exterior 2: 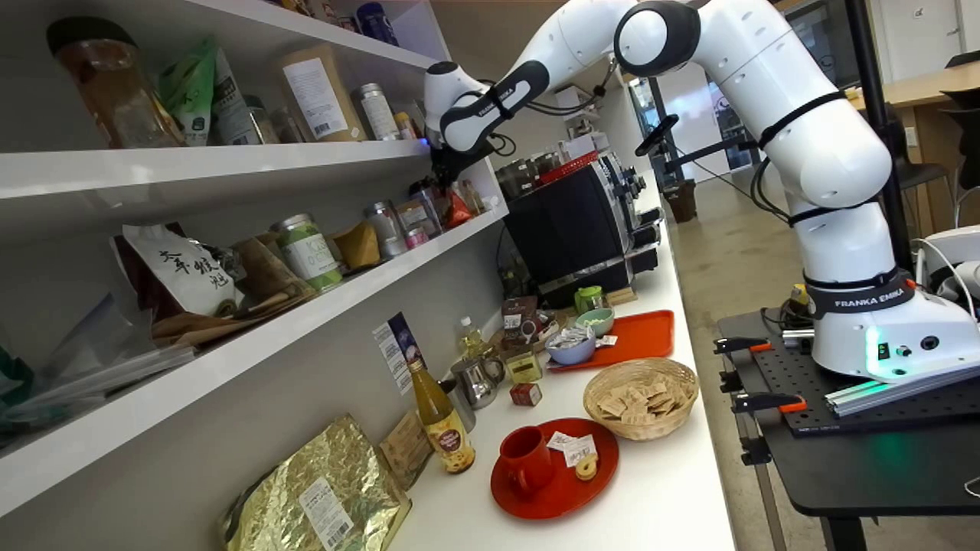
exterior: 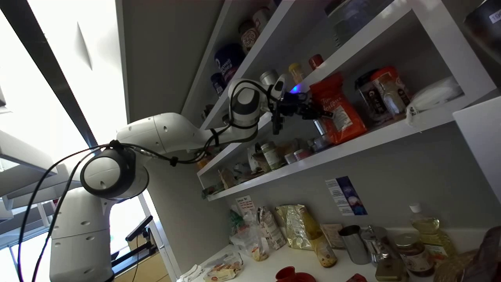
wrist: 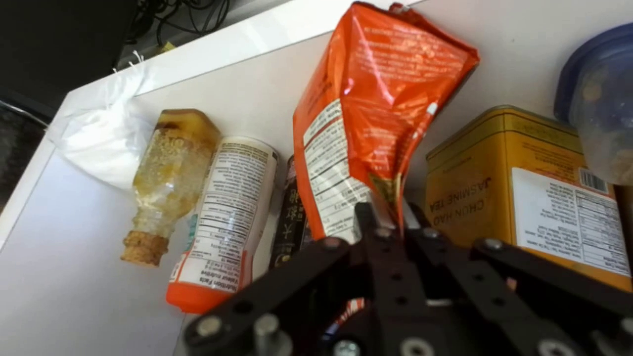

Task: Remove the orange sachet from the shelf

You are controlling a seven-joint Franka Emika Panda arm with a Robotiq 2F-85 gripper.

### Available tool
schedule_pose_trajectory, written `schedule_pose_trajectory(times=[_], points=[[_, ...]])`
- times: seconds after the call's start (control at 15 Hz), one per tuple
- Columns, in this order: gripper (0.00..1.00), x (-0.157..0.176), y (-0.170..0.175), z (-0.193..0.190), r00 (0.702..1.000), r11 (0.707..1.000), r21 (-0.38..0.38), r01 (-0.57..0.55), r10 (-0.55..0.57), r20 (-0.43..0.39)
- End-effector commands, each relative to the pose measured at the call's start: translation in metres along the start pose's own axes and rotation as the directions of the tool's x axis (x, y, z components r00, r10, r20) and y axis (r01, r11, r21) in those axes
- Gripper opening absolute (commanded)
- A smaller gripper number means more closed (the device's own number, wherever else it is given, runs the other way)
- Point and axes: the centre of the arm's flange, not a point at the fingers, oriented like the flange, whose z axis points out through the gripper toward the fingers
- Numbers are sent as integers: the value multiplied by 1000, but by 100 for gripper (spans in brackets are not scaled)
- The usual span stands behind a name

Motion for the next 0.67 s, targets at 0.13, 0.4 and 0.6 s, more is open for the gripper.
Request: schedule_pose_trajectory(times=[0.13, 0.4, 0.6], points=[[3, -54, 4, -53, 999, 1000, 3, -10, 10, 37], [3, -93, 1, -106, 998, 1000, 21, -12, 11, 54], [3, -127, -3, -146, 997, 999, 43, 5, -9, 75]])
